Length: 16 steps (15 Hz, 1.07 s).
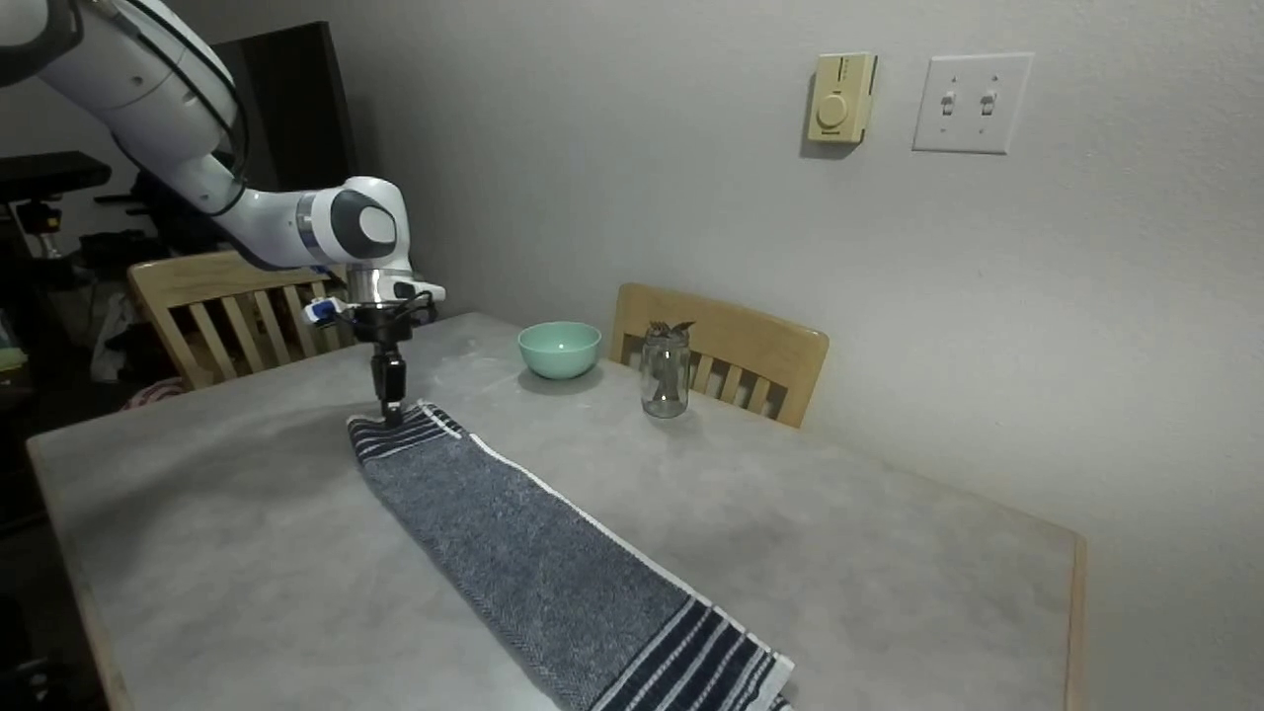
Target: Unfold the towel once
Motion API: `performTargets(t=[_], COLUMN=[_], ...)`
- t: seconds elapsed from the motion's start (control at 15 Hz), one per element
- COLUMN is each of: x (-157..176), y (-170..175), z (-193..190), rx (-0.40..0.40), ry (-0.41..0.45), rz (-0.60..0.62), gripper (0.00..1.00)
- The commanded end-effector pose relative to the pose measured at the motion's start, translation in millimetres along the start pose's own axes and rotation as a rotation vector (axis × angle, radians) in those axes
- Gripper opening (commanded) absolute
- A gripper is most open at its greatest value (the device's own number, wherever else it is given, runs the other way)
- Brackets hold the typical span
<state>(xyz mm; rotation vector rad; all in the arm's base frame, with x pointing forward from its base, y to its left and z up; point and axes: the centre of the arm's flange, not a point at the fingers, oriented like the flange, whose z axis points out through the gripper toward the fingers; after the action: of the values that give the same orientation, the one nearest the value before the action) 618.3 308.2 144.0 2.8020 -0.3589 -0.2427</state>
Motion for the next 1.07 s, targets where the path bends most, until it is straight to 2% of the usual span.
performTargets(t=[0.0, 0.13, 0.53, 0.73, 1.0], x=[-5, -1, 4, 2, 1], y=[7, 2, -22, -33, -42], z=[17, 18, 4, -8, -18], rx=[-0.029, -0.005, 0.106, 0.127, 0.143], ry=[-0.018, -0.012, 0.063, 0.093, 0.116], rz=[0.011, -0.024, -0.288, -0.419, -0.533], gripper=[0.01, 0.0, 0.01, 0.01, 0.01])
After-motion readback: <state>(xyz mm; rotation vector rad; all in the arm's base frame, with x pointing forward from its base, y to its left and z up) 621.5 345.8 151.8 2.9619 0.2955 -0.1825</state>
